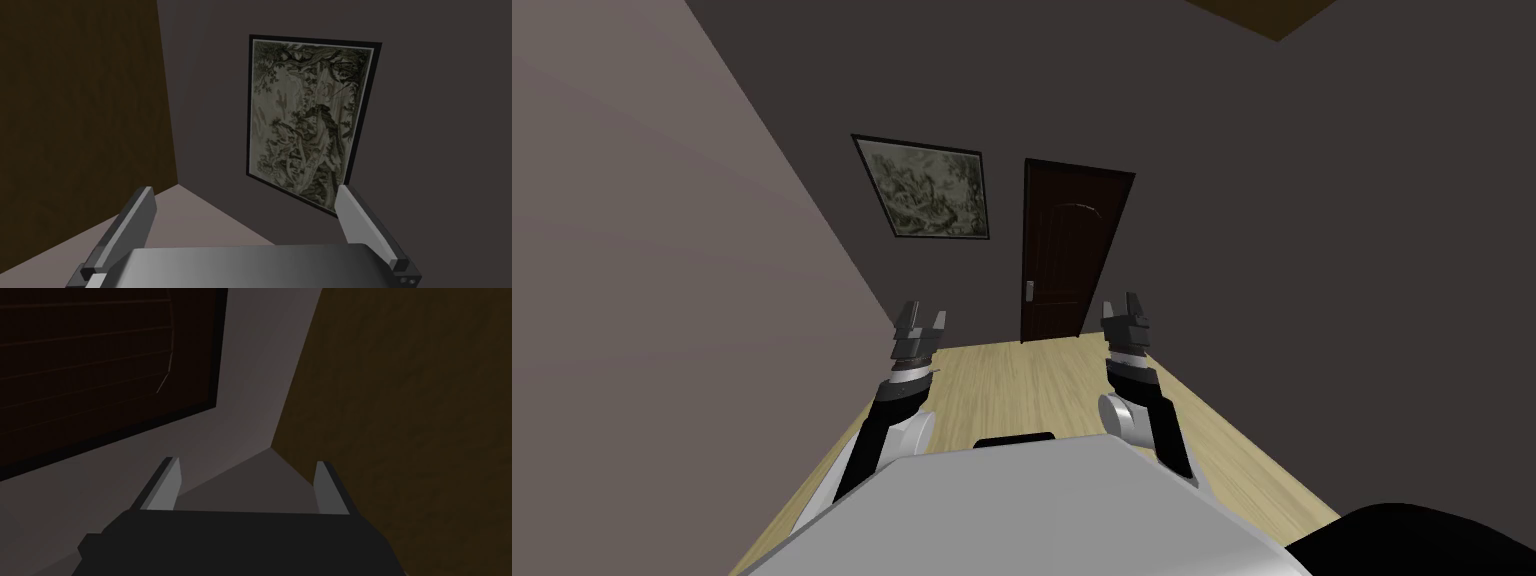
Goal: Pull the door open
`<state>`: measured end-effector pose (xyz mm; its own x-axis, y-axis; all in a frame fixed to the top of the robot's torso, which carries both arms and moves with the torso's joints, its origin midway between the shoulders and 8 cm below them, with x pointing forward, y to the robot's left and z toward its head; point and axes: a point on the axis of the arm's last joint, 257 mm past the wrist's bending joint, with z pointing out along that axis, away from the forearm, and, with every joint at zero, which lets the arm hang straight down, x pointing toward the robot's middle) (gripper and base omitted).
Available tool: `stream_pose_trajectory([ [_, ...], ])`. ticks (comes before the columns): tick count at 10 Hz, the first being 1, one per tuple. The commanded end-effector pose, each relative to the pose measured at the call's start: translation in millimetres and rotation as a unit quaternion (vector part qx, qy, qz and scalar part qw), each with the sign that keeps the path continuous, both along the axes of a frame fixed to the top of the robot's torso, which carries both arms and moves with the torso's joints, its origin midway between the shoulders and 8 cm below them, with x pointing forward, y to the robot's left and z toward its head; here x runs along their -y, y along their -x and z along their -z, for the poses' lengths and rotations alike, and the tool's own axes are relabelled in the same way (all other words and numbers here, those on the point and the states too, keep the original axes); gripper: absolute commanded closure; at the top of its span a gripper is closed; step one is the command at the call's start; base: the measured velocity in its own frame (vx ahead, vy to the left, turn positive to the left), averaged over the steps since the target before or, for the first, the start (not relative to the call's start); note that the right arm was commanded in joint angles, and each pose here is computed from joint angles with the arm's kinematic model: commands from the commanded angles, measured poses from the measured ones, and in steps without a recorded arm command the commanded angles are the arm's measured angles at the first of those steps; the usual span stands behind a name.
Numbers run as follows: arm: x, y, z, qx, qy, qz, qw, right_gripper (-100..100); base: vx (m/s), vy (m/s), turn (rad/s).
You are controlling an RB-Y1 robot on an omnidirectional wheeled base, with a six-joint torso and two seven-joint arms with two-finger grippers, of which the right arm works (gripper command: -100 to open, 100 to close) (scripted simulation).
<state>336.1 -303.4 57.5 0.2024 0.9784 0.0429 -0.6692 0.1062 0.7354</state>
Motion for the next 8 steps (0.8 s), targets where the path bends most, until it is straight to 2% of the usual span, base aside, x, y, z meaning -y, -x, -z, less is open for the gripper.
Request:
stream_pose_trajectory([
  [1,-2.8,-8.1,8.0,-0.010,0.015,0.003,0.9998,-100,0.051,0.007,-0.031],
  [8,-12.7,-37.3,38.6,-0.045,0.070,0.016,0.9964,-100,0.089,0.024,-0.025],
])
